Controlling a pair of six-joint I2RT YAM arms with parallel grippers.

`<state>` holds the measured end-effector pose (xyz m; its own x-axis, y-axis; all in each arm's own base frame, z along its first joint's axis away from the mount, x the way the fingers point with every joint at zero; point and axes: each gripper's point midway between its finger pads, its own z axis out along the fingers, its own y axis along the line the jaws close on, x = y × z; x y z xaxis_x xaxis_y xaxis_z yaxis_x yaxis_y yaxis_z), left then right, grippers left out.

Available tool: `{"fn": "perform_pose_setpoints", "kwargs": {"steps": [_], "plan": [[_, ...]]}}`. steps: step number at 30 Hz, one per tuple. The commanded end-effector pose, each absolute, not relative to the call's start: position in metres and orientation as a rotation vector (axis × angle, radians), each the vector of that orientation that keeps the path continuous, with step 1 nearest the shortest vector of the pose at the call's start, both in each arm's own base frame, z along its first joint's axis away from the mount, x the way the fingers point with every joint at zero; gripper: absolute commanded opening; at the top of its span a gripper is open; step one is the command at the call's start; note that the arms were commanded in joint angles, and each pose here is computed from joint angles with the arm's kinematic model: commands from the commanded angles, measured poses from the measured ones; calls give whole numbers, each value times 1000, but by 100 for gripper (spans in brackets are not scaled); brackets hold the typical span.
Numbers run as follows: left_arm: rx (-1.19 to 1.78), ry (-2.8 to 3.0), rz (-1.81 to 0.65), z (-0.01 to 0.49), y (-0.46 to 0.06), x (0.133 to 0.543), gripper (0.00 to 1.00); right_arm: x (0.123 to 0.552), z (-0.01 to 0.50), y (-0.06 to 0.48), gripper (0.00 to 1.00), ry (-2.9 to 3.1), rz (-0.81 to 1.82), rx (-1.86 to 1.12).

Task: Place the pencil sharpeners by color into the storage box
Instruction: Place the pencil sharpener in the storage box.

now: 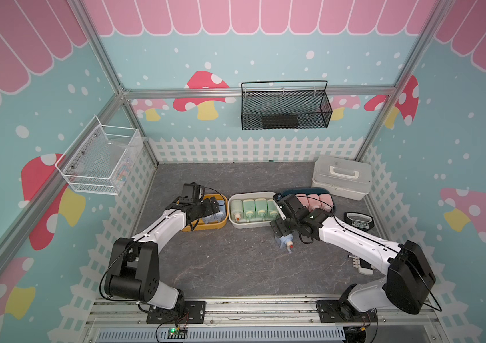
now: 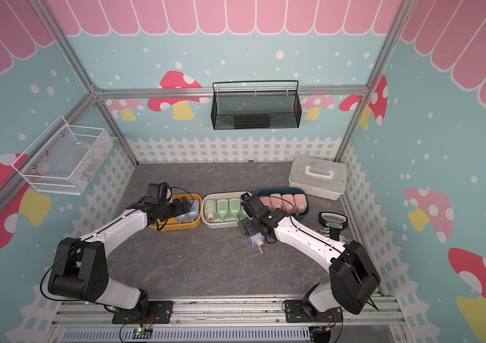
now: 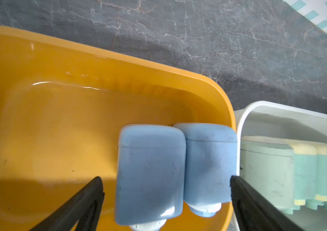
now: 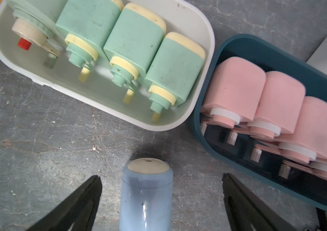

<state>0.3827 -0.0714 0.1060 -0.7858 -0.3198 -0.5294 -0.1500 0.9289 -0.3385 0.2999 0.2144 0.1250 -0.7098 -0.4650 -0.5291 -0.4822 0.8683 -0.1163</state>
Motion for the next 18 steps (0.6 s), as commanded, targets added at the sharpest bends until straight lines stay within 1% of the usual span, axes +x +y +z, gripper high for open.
{"fn": "perform_pose_setpoints", "kwargs": {"steps": [1, 5, 9, 10, 13, 14, 18], "plan": [[-364, 2426, -314, 120, -61, 378, 99, 291, 112, 216, 92, 2575, 53, -733], [-369, 2356, -261, 137, -54, 371, 99, 294, 105, 213, 88, 2654, 9, -681], [-340, 2282, -257, 158, -64, 365, 99, 296, 97, 215, 86, 2723, -24, -693], [-326, 2272, -271, 163, -70, 363, 99, 296, 95, 216, 83, 2737, -27, -700], [-221, 2280, -322, 167, -102, 356, 99, 297, 89, 219, 69, 2770, -24, -711], [-190, 2285, -334, 168, -112, 354, 99, 298, 89, 221, 66, 2777, -21, -710], [-84, 2307, -379, 163, -147, 344, 99, 298, 85, 218, 66, 2807, -55, -699]]}}
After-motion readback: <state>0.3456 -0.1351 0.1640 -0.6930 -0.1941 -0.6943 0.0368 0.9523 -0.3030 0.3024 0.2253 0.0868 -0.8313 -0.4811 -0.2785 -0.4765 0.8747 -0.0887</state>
